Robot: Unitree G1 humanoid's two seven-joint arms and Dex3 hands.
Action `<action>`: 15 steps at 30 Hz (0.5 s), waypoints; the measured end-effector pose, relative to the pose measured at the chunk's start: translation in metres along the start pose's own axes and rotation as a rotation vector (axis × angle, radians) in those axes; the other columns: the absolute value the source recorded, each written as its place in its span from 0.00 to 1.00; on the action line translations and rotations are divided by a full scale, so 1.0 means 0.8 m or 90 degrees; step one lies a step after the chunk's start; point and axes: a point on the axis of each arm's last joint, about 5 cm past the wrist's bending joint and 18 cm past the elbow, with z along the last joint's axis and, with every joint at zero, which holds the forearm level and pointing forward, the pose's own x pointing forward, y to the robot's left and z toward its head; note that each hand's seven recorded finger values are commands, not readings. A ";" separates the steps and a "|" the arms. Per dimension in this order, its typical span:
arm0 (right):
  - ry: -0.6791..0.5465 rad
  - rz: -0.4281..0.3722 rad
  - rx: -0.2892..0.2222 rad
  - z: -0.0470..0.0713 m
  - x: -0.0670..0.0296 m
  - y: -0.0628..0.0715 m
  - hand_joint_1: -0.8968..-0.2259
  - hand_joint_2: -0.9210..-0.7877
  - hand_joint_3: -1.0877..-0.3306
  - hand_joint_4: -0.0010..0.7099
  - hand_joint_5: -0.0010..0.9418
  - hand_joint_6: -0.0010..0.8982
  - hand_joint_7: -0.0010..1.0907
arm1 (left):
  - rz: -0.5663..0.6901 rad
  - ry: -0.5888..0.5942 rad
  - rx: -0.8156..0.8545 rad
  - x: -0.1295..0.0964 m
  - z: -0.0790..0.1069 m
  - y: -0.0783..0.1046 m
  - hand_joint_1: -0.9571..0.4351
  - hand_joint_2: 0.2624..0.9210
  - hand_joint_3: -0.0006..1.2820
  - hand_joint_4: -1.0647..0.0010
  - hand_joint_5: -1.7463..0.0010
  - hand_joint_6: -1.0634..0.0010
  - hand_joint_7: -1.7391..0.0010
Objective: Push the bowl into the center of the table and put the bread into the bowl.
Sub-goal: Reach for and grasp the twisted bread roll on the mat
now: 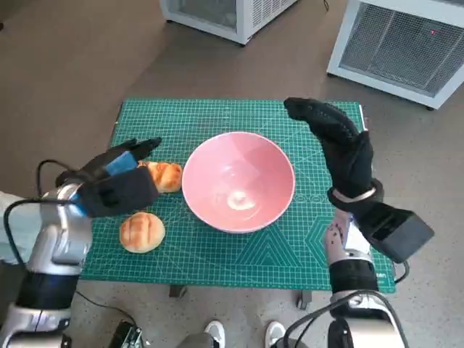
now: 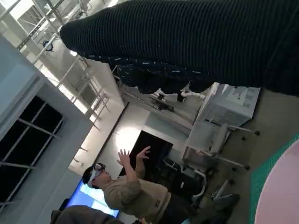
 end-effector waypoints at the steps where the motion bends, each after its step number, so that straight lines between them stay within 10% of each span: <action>1: 0.000 0.000 0.001 0.000 0.000 0.000 0.14 0.00 0.33 0.28 0.00 0.00 0.55 | -0.003 0.005 0.002 0.003 0.000 -0.001 0.73 0.72 0.01 0.92 1.00 0.77 0.99; 15: 0.006 -0.002 0.007 -0.001 -0.003 0.002 0.14 0.00 0.33 0.27 0.00 0.00 0.55 | -0.081 0.105 0.084 0.048 -0.006 -0.031 0.71 0.75 0.01 0.74 0.98 0.64 0.99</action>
